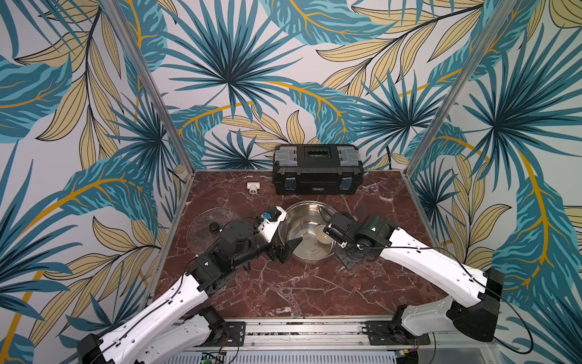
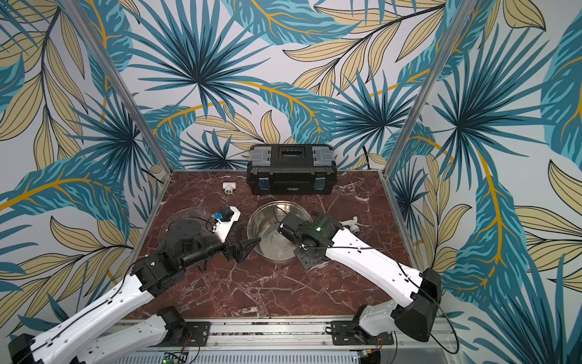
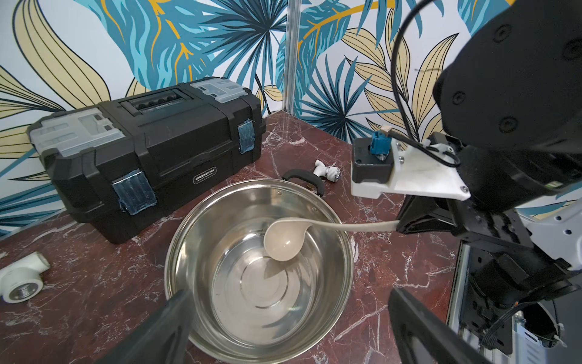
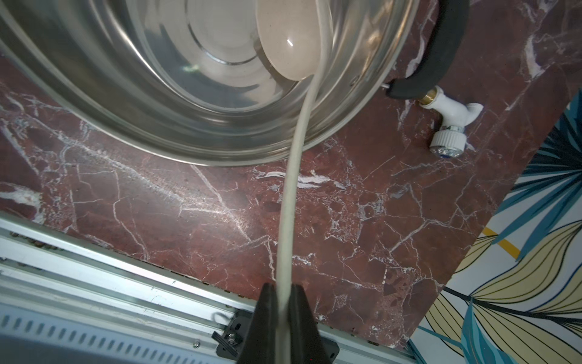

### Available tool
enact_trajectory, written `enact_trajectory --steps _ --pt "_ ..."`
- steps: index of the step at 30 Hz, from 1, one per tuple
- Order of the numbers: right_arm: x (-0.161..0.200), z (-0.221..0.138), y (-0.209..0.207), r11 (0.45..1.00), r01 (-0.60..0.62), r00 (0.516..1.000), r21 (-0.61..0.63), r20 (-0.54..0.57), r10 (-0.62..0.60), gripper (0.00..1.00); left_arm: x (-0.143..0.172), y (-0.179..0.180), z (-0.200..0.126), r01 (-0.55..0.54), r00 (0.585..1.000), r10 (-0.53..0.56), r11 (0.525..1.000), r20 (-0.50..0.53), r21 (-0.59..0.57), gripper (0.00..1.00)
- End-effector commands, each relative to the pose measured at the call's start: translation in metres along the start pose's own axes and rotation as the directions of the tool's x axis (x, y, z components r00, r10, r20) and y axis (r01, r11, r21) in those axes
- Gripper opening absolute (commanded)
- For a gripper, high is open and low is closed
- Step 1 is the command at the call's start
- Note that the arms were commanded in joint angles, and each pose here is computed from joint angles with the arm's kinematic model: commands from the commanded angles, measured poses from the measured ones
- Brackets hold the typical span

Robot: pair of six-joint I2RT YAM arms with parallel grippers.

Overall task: Stir the soup with a spoon
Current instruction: Stir the soup in the pan with a stick.

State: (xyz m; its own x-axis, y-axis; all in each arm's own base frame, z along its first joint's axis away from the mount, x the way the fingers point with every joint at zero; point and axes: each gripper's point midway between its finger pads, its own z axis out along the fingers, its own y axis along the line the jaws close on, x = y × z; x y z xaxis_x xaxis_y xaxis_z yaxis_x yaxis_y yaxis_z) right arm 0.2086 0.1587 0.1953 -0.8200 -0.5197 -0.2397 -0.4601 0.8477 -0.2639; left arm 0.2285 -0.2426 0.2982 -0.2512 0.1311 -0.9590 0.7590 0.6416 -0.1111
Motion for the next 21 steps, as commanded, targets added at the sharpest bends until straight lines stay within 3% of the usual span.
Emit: enact_trajectory --steps 1,12,21 --pt "-0.016 0.004 -0.008 0.998 -0.025 0.999 0.055 0.032 0.023 0.00 0.003 -0.002 0.000 -0.003 1.000 0.003 1.000 0.006 0.008 1.00" --pt "-0.063 0.005 0.039 0.991 -0.007 0.998 -0.136 0.066 0.016 0.00 0.005 -0.001 -0.001 0.003 1.000 -0.003 1.000 0.004 0.001 1.00" --pt "-0.052 -0.007 0.074 0.953 0.030 0.999 -0.301 0.052 -0.015 0.00 0.005 -0.001 -0.003 0.006 1.000 -0.006 1.000 0.006 0.002 1.00"
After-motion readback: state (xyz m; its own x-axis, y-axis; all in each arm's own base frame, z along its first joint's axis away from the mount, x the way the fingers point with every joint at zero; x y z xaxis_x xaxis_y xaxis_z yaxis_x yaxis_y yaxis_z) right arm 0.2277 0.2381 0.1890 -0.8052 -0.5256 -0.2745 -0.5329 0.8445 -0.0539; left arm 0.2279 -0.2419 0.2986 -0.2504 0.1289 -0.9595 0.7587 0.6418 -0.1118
